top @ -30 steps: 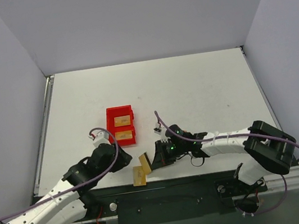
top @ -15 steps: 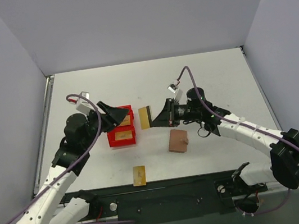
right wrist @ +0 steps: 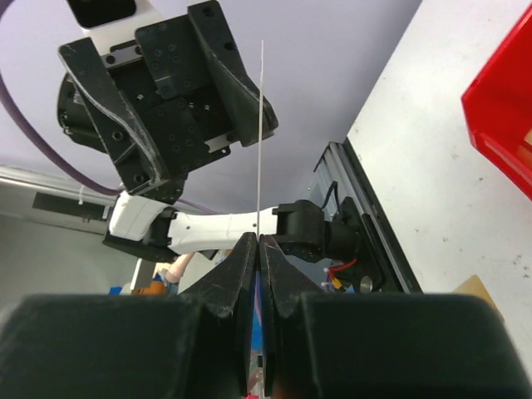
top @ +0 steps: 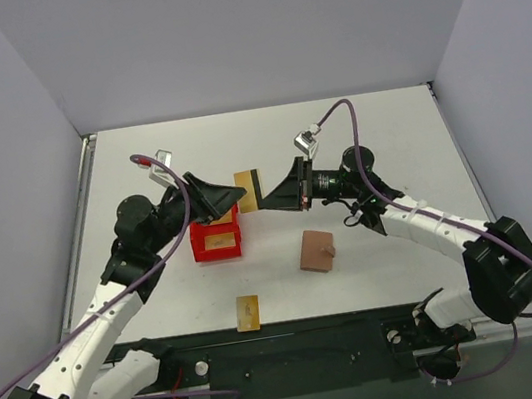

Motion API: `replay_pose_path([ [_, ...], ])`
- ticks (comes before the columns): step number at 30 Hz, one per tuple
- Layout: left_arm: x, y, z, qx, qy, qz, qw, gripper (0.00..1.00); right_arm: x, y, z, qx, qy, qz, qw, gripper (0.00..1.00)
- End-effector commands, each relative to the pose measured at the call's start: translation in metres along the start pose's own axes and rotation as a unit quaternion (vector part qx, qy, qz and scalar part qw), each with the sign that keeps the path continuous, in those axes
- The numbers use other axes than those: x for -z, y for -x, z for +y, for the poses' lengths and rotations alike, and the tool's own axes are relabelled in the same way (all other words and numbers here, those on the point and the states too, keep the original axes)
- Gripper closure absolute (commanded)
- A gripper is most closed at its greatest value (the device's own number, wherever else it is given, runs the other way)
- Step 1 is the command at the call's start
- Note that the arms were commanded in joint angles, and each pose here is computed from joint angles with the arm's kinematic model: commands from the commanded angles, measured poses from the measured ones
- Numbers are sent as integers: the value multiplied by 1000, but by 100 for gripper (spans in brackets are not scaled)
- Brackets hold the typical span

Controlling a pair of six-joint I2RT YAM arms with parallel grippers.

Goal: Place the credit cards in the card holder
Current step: Pick up the credit card at the corner of the board, then insert the credit card into the card holder.

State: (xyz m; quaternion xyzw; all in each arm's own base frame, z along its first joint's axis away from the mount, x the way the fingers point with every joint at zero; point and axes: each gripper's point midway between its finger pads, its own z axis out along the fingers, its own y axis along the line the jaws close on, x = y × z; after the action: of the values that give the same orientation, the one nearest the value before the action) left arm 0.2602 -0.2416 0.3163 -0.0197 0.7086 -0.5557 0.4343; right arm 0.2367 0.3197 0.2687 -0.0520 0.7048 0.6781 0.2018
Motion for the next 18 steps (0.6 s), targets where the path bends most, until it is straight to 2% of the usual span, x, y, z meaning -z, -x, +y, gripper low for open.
replay_pose_path([
  [1, 6, 7, -15, -30, -30, -13, 999, 33, 0, 6, 46, 42, 85, 6, 995, 100],
  [9, 4, 6, -15, -26, -35, -10, 999, 34, -3, 2, 48, 47, 81, 16, 995, 100],
  [18, 3, 5, -26, -23, -67, -6, 997, 58, -7, -6, 45, 46, 71, 31, 996, 100],
])
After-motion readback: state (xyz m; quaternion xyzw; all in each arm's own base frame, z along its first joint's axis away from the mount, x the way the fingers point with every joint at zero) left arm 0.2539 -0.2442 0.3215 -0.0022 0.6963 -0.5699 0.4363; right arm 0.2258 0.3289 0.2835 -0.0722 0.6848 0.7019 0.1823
